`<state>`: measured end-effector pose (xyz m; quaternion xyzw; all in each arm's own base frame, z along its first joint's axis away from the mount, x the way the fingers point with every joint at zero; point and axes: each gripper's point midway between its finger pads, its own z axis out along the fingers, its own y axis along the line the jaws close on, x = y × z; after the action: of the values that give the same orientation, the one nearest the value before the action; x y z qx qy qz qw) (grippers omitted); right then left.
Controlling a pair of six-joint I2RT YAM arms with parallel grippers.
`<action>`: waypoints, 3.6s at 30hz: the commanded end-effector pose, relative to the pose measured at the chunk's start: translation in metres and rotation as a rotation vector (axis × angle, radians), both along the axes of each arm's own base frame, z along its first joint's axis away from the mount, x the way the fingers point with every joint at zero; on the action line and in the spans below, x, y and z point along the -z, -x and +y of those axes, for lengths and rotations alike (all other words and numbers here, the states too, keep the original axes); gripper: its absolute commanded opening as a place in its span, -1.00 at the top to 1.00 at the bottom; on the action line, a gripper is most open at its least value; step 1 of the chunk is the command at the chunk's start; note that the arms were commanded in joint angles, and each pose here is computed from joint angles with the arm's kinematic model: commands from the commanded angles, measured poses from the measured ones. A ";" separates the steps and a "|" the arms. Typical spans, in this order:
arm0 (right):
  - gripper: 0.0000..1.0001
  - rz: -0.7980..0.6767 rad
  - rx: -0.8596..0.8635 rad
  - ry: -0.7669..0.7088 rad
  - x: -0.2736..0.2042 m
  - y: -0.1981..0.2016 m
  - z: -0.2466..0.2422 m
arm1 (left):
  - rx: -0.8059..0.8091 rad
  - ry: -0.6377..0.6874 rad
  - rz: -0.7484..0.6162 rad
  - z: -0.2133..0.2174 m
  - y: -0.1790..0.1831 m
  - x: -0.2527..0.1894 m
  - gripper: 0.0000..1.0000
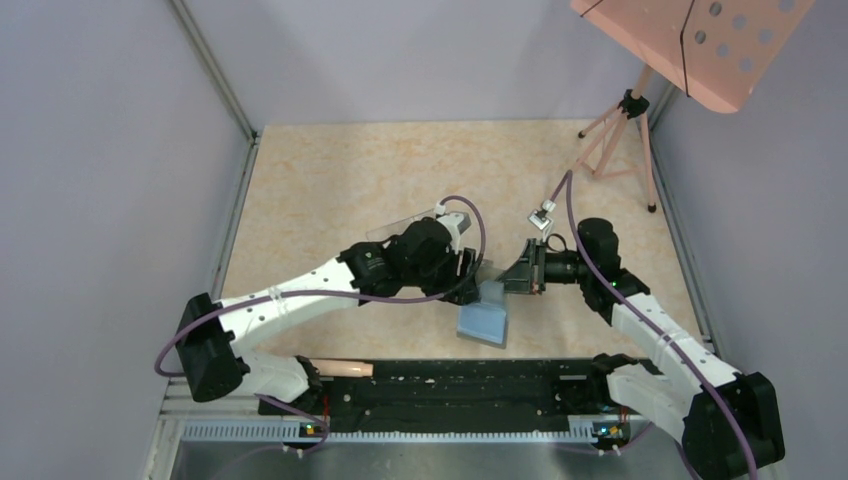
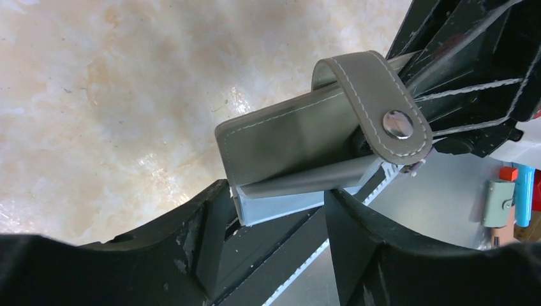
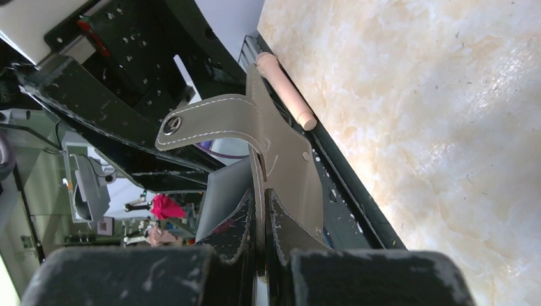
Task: Put the credit cards into the card holder
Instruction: Turn over the card slot in the card holder.
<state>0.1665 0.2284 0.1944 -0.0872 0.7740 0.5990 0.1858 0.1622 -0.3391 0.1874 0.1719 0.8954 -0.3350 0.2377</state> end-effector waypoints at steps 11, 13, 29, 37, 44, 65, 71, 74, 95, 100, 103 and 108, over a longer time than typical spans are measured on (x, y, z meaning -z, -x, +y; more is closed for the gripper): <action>1.00 -0.050 -0.026 -0.122 -0.037 -0.002 0.006 | -0.022 0.247 0.001 -0.008 -0.010 -0.007 -0.32; 1.00 -0.047 -0.036 -0.136 -0.041 -0.001 0.007 | -0.014 0.333 -0.005 -0.004 -0.009 -0.014 -0.32; 1.00 0.010 -0.079 -0.160 -0.044 0.002 0.009 | 0.093 0.641 -0.098 0.006 -0.008 -0.052 -0.40; 1.00 0.050 -0.062 -0.185 -0.049 0.000 0.010 | 0.074 0.672 -0.100 0.005 -0.011 -0.049 -0.48; 1.00 0.110 -0.042 -0.214 -0.055 -0.002 0.011 | 0.104 0.785 -0.089 -0.001 -0.008 -0.061 -0.03; -0.45 -0.049 0.062 0.031 -0.037 -0.027 -0.014 | 0.060 0.553 -0.025 0.028 -0.003 -0.053 1.00; -0.58 -0.117 -0.009 0.011 -0.042 -0.017 -0.013 | 0.142 0.543 0.026 0.024 0.009 -0.057 1.00; -0.60 -0.119 -0.056 0.014 -0.039 -0.011 -0.012 | 0.229 0.569 0.068 0.016 0.019 -0.063 1.00; 1.00 -0.114 -0.229 -0.080 -0.044 0.015 0.026 | 0.272 0.655 0.007 0.010 0.017 -0.081 -0.85; 1.00 -0.073 -0.120 -0.124 -0.048 0.001 0.022 | 0.233 0.677 0.063 0.017 0.024 -0.064 -0.74; 1.00 -0.052 -0.102 -0.159 -0.049 0.000 0.020 | 0.240 0.659 0.104 0.018 0.028 -0.052 -0.35; 1.00 -0.059 -0.123 -0.088 -0.038 0.000 0.018 | 0.257 0.643 0.116 0.016 0.028 -0.050 0.96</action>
<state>0.1587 0.2471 0.2174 -0.1165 0.7401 0.6482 0.1363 0.1344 -0.3193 0.2218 0.1552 0.7503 -0.6200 0.1689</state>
